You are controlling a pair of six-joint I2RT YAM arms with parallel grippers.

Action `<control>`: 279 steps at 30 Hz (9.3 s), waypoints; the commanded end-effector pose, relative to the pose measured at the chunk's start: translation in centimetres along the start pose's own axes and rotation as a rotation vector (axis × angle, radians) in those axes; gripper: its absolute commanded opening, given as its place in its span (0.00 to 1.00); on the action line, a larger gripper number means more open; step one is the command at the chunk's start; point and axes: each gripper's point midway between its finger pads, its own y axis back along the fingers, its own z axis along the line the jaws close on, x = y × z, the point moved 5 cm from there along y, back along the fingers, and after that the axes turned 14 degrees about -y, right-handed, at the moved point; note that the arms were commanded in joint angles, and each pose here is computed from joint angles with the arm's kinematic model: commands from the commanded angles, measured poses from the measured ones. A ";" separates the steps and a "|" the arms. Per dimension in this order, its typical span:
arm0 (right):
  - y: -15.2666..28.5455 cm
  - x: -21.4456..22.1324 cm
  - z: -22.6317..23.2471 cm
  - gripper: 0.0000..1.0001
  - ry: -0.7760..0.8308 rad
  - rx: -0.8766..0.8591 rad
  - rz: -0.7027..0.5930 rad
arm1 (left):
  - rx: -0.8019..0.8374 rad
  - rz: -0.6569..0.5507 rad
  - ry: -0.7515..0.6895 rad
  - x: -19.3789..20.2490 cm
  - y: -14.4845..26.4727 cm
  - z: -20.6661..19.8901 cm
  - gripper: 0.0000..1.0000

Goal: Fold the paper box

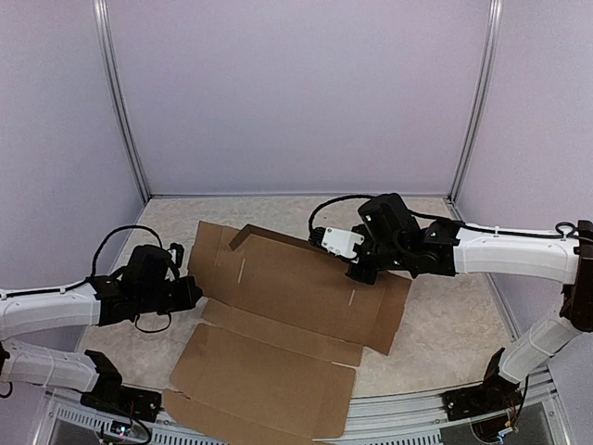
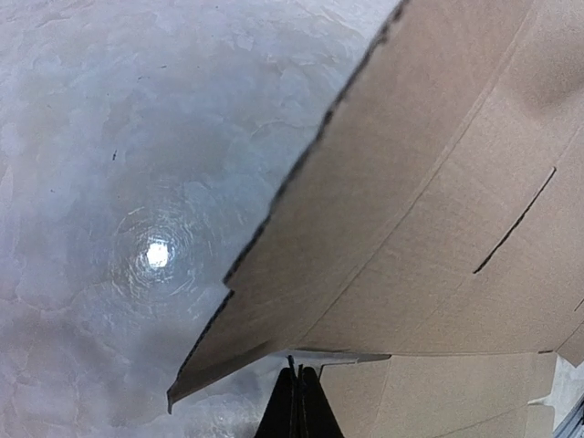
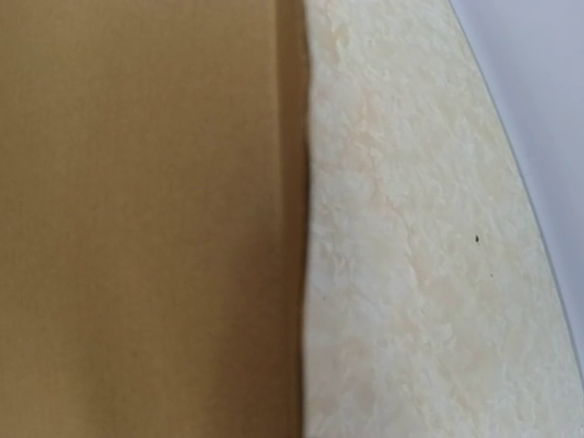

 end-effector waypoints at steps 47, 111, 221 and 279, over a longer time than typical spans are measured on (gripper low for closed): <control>-1.1 0.6 -0.6 0.00 -0.099 0.074 -0.020 | 0.216 0.088 -0.078 2.8 -2.5 -9.4 0.00; 0.4 1.6 4.7 0.00 0.654 0.471 -0.319 | -0.135 -0.389 0.033 -4.7 6.3 4.5 0.00; 2.1 -1.2 9.8 0.00 0.756 0.564 -0.312 | 0.334 -0.292 -0.382 1.9 5.6 -6.8 0.45; 1.8 0.4 10.5 0.00 0.449 0.348 -0.205 | -0.102 -0.383 -0.547 -0.5 0.5 -11.2 0.39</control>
